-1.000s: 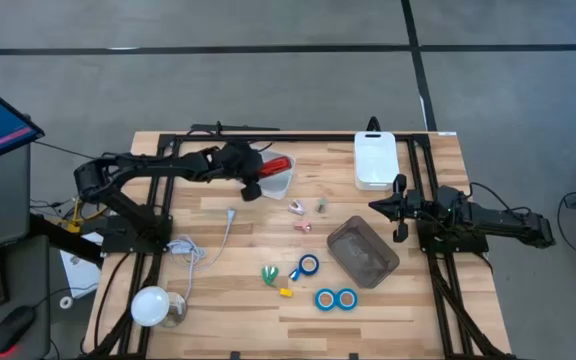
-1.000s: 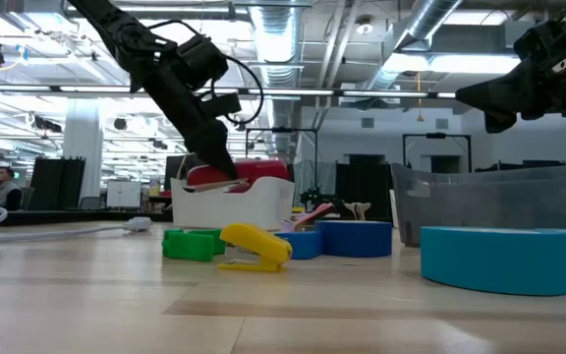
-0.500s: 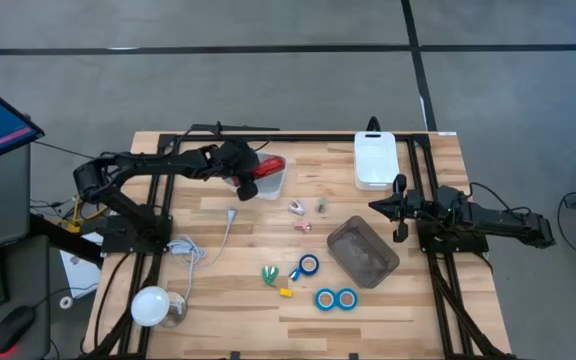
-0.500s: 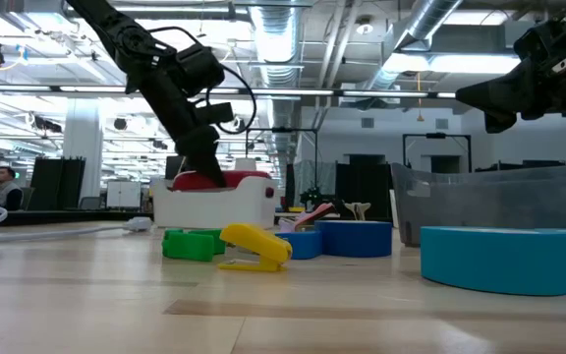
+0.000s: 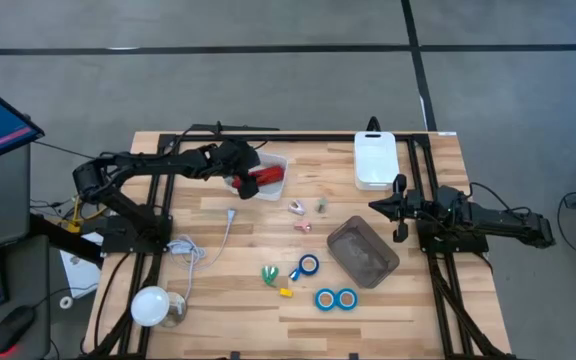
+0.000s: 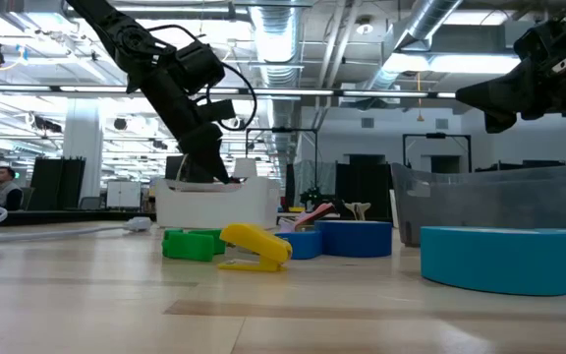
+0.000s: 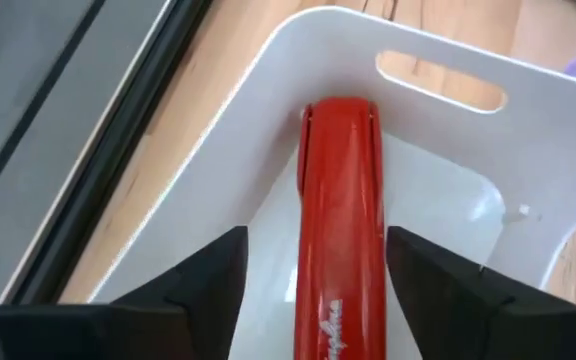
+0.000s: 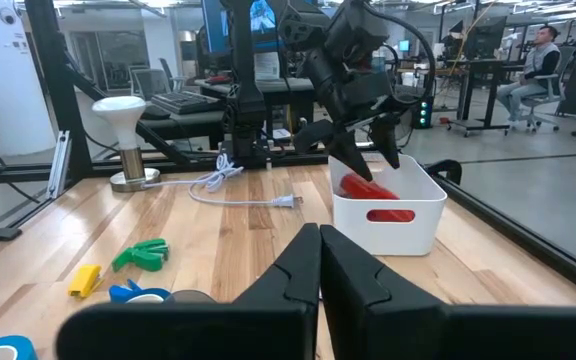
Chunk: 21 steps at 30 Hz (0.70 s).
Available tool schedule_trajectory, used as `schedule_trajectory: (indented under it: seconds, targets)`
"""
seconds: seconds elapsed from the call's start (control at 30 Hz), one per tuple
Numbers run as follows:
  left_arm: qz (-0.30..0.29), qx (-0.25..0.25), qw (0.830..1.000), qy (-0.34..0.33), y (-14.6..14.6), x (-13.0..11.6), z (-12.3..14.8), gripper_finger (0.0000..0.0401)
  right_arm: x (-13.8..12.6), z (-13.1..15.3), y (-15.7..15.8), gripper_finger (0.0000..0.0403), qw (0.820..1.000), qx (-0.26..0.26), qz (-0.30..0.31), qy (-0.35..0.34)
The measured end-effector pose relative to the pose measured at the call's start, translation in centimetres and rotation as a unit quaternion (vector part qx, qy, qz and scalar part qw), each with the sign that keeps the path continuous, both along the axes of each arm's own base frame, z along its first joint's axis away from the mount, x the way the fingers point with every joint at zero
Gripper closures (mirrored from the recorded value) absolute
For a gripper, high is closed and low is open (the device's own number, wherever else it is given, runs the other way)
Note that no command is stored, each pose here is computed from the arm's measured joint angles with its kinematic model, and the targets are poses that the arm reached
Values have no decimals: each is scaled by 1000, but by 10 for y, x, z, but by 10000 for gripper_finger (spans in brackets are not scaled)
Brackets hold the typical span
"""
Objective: Pick and place Stapler, Stapler remover, tape
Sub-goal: Put the gray staple remover into the right white bin
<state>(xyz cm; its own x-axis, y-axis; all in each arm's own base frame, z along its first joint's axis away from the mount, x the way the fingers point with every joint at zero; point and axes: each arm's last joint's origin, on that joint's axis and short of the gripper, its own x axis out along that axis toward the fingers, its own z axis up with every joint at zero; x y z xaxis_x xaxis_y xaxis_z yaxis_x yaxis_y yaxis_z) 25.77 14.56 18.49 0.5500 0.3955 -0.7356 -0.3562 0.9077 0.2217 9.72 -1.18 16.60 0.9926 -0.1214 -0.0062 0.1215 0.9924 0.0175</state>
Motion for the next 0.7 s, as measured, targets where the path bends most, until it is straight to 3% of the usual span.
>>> schedule_trajectory:
  seconds: [0.13,0.5,0.7]
  targets:
    - [0,3,1000,-2,0,0,0,209,0,0,0,403,1000,1,1,0]
    - [-18,-8,1000,-15,-2,3,1,386,0,0,0,403,1000,1,1,0]
    - [-43,-7,999,-21,-15,10,2,396,0,0,0,403,1000,1,1,0]
